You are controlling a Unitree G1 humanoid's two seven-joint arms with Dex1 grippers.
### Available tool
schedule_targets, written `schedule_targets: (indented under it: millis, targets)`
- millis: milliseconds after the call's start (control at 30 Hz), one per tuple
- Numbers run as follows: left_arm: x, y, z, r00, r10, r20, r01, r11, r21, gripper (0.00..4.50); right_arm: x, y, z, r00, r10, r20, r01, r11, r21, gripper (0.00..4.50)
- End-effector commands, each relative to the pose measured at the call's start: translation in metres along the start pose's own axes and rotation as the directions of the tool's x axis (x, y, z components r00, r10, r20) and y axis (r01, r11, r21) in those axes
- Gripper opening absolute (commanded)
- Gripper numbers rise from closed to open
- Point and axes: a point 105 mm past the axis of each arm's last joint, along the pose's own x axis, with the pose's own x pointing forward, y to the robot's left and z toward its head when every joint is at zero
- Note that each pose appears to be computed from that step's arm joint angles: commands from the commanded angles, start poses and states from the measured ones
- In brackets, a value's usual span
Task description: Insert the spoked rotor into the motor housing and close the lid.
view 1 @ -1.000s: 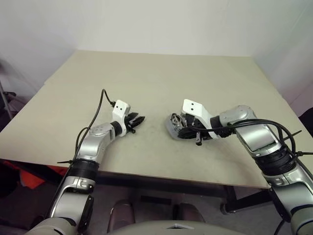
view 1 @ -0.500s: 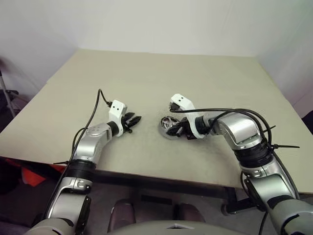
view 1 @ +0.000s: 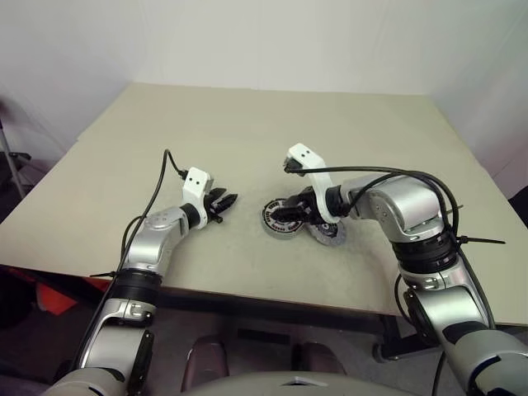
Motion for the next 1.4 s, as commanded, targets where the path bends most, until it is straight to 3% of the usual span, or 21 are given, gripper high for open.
schedule_targets:
  millis: [33,167,333,633,933,1033,1167,1300,1400]
  targets:
    - [0.004,-0.005,0.016,0.998,-0.024,0.053,0.023,0.999,0.029,2.07,-0.016,-0.004,0.032,0.987,-0.054,0.154,0.057,0.998,-0.015,2.60]
    - [0.008,-0.012,0.017,0.997,-0.046,0.055,0.044,0.999,0.023,2.07,-0.032,-0.026,0.044,0.943,-0.160,0.293,0.139,0.986,0.091,2.60]
    - [0.011,-0.016,0.014,0.997,-0.066,0.046,0.066,0.998,0.016,2.07,-0.068,-0.054,0.007,0.900,-0.300,0.317,0.188,0.922,0.337,2.60]
    - [0.018,-0.022,0.012,0.993,-0.116,0.018,0.116,0.993,0.023,2.07,-0.087,-0.040,-0.064,0.867,-0.383,0.319,0.160,0.820,0.549,2.60]
    - [0.019,-0.023,0.009,0.990,-0.138,0.001,0.138,0.990,0.032,2.07,-0.078,0.004,-0.113,0.873,-0.352,0.338,-0.005,0.686,0.728,2.60]
    - [0.018,-0.023,0.008,0.990,-0.142,-0.004,0.142,0.989,0.035,2.07,-0.082,0.015,-0.104,0.857,-0.348,0.381,-0.082,0.636,0.767,3.16]
    - [0.018,-0.023,0.009,0.989,-0.147,-0.009,0.147,0.988,0.039,2.07,-0.082,0.018,-0.097,0.860,-0.371,0.350,-0.139,0.489,0.861,4.47]
    - [0.018,-0.021,0.011,0.989,-0.145,-0.010,0.145,0.988,0.047,2.07,-0.072,0.017,-0.099,0.856,-0.407,0.317,-0.149,0.393,0.907,4.47]
    - [0.017,-0.019,0.011,0.990,-0.142,-0.012,0.143,0.988,0.051,2.07,-0.064,0.010,-0.115,0.872,-0.435,0.225,-0.099,0.294,0.951,4.47]
